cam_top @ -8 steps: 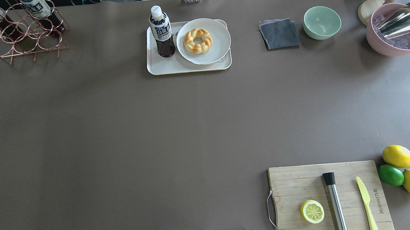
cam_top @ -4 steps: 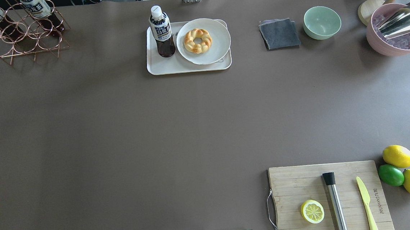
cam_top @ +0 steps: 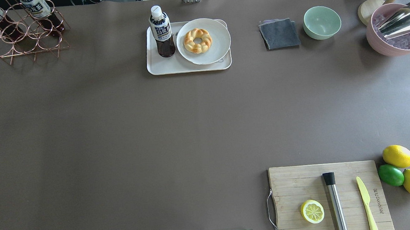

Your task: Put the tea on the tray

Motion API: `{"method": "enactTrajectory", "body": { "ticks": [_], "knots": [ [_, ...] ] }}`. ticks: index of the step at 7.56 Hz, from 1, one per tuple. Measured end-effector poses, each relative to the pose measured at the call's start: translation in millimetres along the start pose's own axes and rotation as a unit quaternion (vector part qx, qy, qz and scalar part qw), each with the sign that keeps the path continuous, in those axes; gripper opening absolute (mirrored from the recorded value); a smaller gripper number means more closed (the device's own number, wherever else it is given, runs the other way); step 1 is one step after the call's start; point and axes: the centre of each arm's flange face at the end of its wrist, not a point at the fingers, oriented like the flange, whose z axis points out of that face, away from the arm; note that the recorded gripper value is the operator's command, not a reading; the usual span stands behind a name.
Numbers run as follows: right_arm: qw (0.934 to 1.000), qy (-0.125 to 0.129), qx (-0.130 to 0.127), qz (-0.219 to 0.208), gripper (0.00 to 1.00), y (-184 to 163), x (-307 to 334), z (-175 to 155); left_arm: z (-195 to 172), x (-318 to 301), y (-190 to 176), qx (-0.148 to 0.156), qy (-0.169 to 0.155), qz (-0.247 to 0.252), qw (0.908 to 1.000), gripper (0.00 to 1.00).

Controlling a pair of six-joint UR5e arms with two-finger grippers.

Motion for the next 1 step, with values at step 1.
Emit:
{"method": "enactTrajectory", "body": {
  "ticks": [1],
  "knots": [
    [1.0000,0.000,0.000,0.000,1.00,0.2,0.1,-0.3,0.0,0.0,0.0,0.000,0.000,0.000,1.0000,1.00]
  ]
}}
